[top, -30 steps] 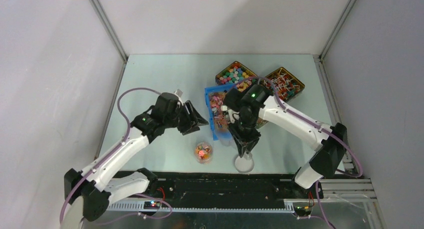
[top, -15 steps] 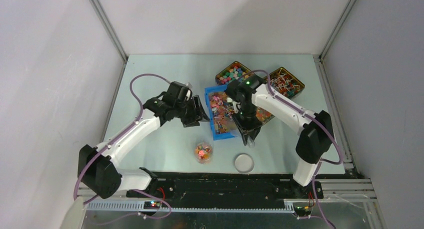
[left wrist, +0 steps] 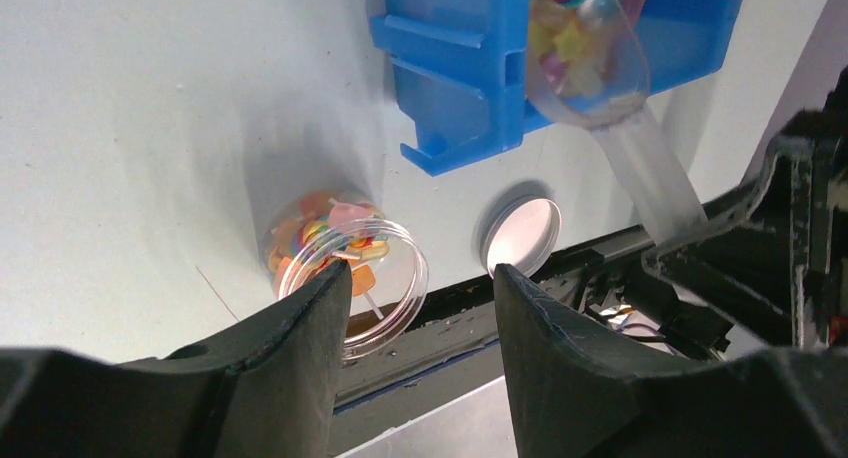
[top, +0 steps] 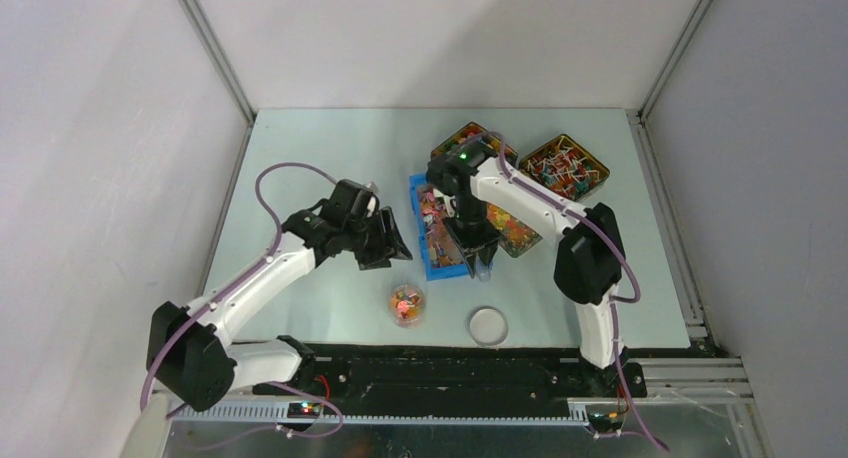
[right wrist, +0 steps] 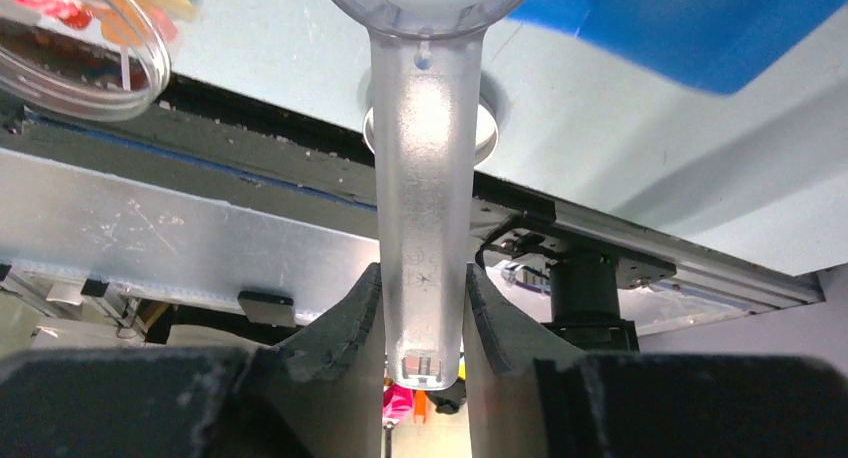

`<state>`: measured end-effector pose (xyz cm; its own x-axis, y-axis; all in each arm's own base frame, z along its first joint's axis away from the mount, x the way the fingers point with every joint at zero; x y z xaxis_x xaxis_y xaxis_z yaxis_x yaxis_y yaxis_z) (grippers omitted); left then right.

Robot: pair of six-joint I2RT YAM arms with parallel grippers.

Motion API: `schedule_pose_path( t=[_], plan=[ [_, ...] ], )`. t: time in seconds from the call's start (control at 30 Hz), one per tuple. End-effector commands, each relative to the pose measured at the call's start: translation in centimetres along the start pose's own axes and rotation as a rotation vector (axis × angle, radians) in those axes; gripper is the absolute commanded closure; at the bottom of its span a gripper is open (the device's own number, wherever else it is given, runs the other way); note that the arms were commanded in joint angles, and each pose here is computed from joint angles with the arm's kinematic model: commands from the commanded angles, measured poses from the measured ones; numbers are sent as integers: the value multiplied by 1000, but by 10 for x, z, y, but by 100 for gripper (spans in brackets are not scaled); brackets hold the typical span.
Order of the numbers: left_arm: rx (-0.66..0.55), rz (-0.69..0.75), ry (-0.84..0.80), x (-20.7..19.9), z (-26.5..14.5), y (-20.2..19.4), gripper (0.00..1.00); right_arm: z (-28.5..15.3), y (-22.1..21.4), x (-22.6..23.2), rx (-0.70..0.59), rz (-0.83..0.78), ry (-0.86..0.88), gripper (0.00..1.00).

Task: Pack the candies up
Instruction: Scoop the fake candies from the storage box.

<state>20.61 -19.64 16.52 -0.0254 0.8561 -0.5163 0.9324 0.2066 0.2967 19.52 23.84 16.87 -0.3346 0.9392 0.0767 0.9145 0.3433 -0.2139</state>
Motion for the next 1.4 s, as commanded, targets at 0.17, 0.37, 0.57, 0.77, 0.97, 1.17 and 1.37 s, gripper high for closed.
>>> schedule_pose_path(
  t=[0.17,0.37,0.57,0.77,0.97,1.17,1.37],
  plan=[
    [-69,-21,-26,4,-13,-2,40,3,48,-1,-174,0,-49,100],
    [-74,-32,-23,9,-13,-7,40,6,49,-3,-275,-25,-51,100],
    [-77,-38,-12,13,-13,-10,40,16,40,-8,-327,-49,-51,100],
    [-80,-48,-6,16,-14,-11,40,21,17,-14,-249,-31,-87,100],
    [-76,-41,4,17,-14,-11,40,19,-13,-14,-123,1,-67,100],
    [-74,-42,12,18,-13,-12,40,15,-36,-14,-83,-7,-66,100],
    [-75,-44,12,18,-12,-12,40,17,-57,-17,-81,-47,-98,100]
  ],
)
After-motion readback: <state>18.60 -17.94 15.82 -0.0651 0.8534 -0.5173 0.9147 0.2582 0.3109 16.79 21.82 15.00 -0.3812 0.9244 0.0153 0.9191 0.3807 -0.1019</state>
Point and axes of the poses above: each gripper's point midway between its finger pads, its own z axis out along the fingers, its own x axis along the line the jaws close on, y = z × x, the point moved 3 cm from there along -z, back along the fingers, and after that the axes turned 3 degrees about z, right-handed, at the moved point
